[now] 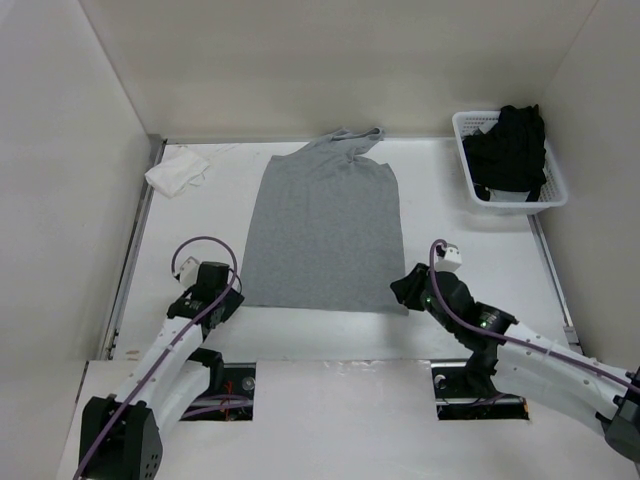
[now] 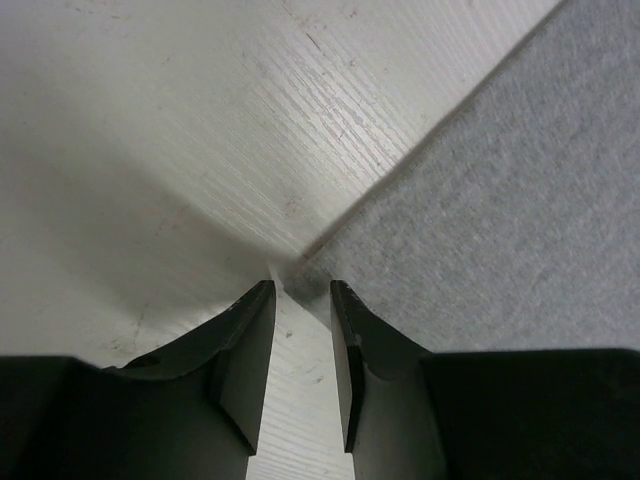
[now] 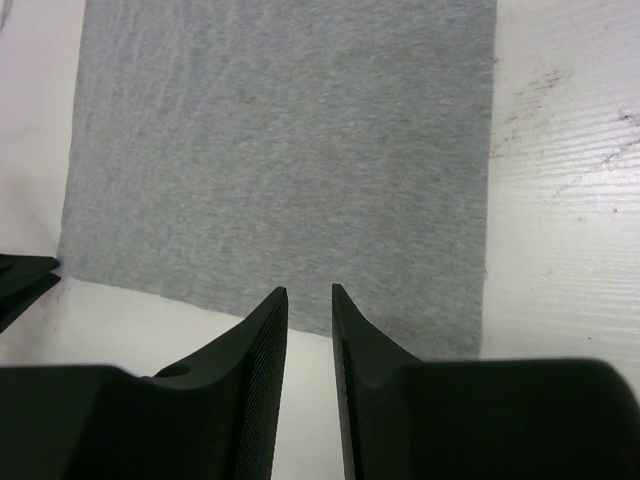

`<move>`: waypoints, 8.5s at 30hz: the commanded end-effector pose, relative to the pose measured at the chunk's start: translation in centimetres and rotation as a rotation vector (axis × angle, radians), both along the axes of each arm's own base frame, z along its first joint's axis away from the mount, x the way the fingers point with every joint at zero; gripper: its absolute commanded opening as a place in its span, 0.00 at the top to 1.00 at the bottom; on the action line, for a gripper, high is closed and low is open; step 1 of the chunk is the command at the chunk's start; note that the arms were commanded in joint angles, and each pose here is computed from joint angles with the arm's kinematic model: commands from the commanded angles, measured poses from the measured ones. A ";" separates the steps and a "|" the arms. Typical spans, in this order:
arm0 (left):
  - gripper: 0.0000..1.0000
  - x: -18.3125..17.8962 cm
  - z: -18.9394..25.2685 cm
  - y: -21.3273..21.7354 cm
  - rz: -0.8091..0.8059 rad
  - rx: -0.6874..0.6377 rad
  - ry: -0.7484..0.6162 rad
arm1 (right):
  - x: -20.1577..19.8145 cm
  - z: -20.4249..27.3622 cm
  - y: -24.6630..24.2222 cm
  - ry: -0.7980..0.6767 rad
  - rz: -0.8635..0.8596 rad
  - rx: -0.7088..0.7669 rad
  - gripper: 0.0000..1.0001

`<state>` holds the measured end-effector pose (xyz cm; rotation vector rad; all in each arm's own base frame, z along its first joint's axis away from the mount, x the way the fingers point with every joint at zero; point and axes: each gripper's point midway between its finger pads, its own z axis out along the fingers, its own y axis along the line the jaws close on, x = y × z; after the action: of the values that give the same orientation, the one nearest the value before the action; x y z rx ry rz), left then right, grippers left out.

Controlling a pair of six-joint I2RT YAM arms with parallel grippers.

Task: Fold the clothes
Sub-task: Flatten the tank top out, then fold the tank top

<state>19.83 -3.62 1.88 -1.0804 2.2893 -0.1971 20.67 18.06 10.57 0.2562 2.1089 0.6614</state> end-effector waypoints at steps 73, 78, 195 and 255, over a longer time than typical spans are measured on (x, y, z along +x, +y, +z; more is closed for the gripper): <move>0.99 1.9 47.7 -1.9 -0.129 -0.133 -1.346 | 0.3 38.9 -8.8 -0.532 -0.325 -0.075 1.00; 0.99 -2.2 59.8 0.1 -0.083 -0.100 -1.592 | -1.7 50.5 -10.7 -0.724 -0.322 -0.021 1.00; 0.66 18.5 8.0 1.3 0.116 -0.046 -0.529 | 17.9 2.8 2.4 -0.027 -0.071 -0.026 1.00; 1.00 17.1 6.3 2.7 0.171 -0.155 -0.544 | 12.1 -3.3 0.4 0.068 -0.215 0.163 1.00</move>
<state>36.38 -0.28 3.29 -1.2116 1.8258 -0.4464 32.49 18.38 3.61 0.6642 2.1595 0.6962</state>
